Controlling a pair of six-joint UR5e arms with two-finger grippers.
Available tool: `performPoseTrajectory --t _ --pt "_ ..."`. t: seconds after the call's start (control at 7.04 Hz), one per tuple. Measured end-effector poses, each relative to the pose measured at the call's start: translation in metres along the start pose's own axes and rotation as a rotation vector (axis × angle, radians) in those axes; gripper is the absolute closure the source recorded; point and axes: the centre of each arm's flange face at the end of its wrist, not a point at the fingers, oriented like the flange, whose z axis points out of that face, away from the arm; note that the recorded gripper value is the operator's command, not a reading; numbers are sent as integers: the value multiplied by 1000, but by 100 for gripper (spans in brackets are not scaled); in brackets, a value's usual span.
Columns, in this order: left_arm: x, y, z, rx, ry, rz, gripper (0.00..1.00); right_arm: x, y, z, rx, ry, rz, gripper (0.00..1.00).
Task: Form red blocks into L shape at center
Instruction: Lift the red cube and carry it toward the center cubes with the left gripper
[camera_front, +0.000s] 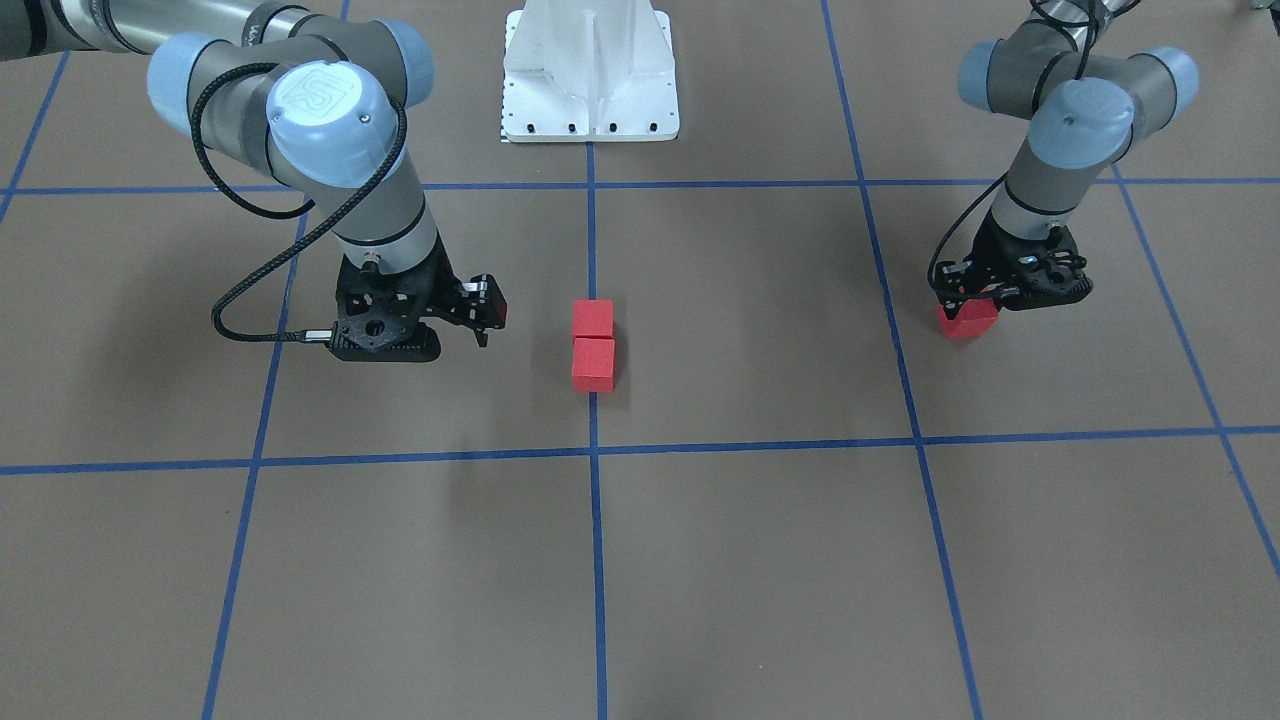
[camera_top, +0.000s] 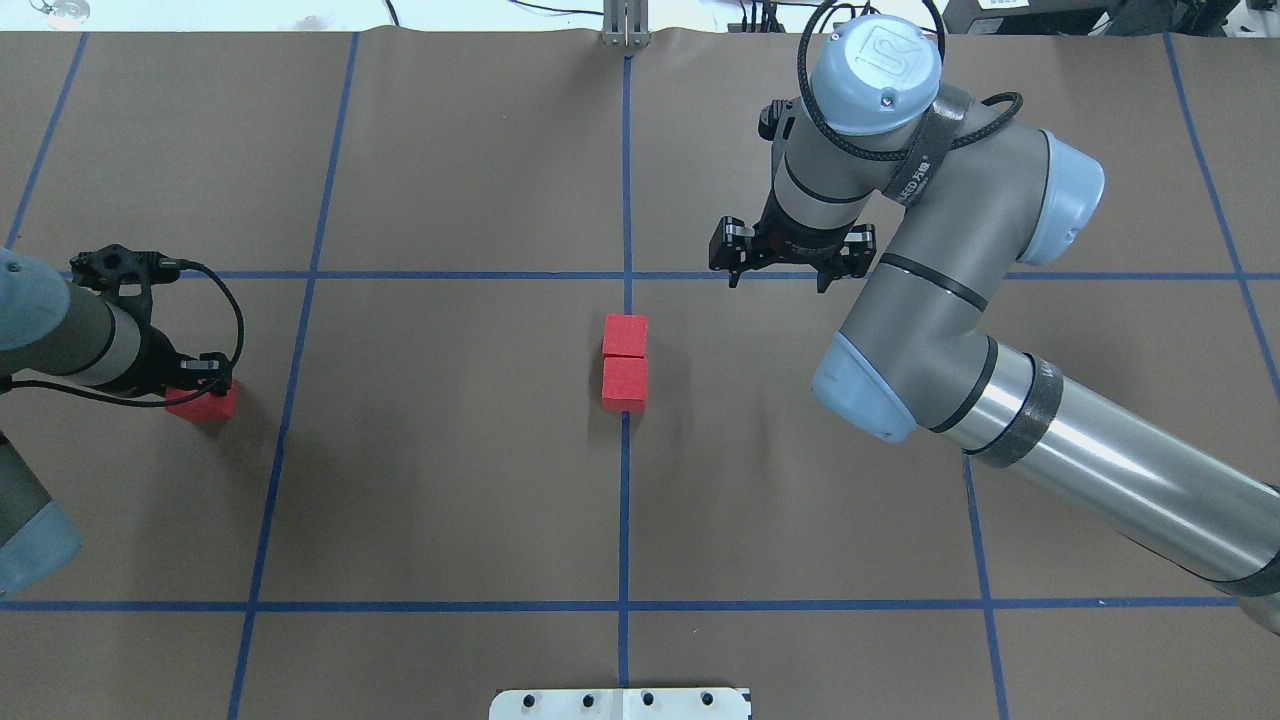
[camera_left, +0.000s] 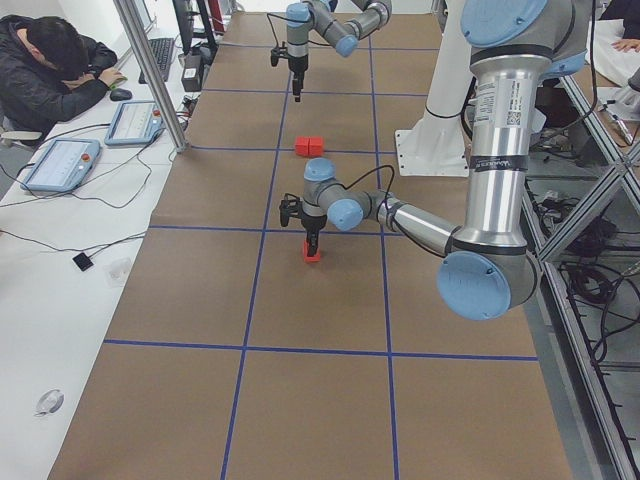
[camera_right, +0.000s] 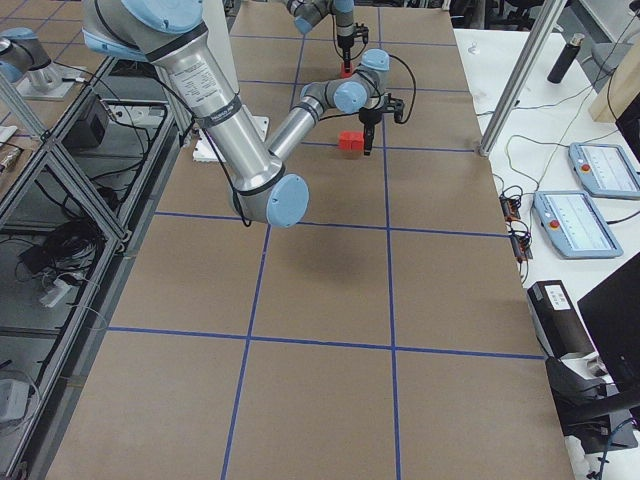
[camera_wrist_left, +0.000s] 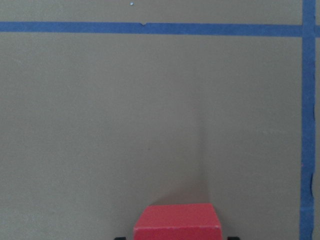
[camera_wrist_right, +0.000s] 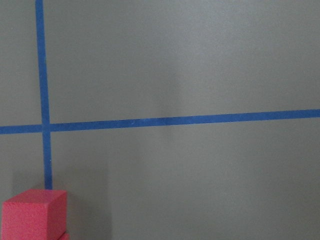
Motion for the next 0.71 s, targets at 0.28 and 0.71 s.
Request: performPoseTrajectory --t 0.28,0.71 --pt "7 2 -18 -1 30 7 100 0 0 0 0 -1 0 1" --pt "39 -17 -58 39 110 70 100 -1 -1 -3 7 -14 -8 1"
